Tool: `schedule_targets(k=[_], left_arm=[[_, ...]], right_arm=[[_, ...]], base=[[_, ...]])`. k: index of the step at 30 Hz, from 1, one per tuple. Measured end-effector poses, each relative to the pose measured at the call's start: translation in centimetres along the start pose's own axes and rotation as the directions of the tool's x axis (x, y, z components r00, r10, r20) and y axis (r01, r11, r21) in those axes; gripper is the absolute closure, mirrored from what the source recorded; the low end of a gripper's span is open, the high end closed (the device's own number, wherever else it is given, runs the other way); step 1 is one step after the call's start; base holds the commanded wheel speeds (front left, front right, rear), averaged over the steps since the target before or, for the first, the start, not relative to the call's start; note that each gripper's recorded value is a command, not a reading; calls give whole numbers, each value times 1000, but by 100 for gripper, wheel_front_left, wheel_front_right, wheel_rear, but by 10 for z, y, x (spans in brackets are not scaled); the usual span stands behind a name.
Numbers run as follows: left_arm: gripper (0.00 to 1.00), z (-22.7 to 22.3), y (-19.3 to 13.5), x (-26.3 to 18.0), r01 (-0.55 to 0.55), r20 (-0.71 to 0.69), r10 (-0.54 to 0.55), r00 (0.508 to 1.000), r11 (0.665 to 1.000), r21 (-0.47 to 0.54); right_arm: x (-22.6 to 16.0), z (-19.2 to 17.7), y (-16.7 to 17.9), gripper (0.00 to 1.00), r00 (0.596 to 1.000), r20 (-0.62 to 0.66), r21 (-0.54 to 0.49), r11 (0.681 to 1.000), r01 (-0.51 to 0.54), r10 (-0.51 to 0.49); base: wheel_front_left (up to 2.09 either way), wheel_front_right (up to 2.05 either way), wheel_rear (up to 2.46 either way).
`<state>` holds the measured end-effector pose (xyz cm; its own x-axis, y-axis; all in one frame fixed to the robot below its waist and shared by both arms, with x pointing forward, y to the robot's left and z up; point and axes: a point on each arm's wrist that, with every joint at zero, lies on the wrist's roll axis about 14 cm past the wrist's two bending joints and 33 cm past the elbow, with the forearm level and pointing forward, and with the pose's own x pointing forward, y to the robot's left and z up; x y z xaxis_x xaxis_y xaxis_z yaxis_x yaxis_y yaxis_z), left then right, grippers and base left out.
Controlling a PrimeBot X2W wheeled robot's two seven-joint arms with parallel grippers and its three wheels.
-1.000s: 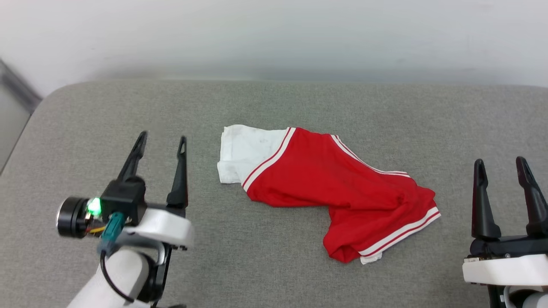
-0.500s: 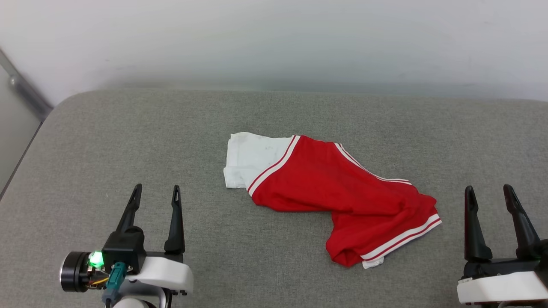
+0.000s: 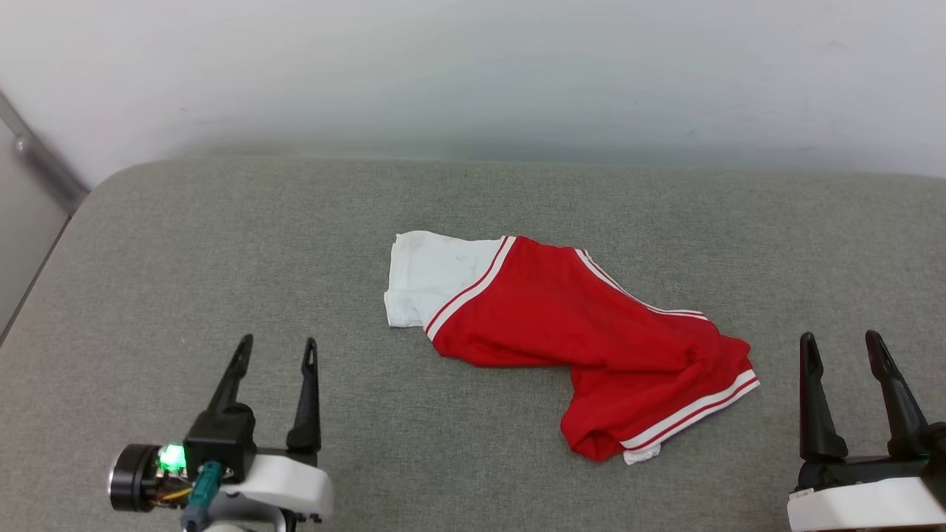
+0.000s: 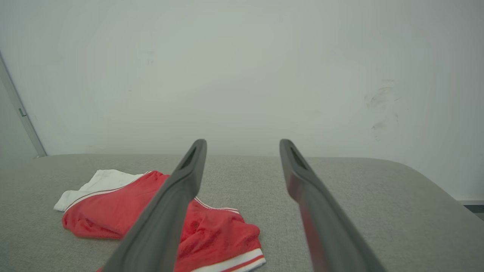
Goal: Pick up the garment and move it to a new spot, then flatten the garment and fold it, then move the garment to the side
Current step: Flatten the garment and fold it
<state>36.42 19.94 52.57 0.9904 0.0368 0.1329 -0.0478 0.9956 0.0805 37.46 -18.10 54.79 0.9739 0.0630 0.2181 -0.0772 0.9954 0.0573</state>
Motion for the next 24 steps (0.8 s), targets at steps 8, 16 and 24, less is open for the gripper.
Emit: schedule_targets(k=[8,16,24], left_arm=[[0,49,1,49,90,155,-97,983,995,50],[0,102,-3,112,199,274,-229,934,971,134],[0,126,-26,172,303,227,-341,912,935,188]], right_arm=[[9,-5,-1,0,1000,-5,-4,1000,0,0],[20,-11,-4,0,1000,-14,-16,1000,5,-5],[34,-25,-11,0,999,-34,-29,999,23,-24]], base=[[0,0,0],[0,0,0],[0,0,0]])
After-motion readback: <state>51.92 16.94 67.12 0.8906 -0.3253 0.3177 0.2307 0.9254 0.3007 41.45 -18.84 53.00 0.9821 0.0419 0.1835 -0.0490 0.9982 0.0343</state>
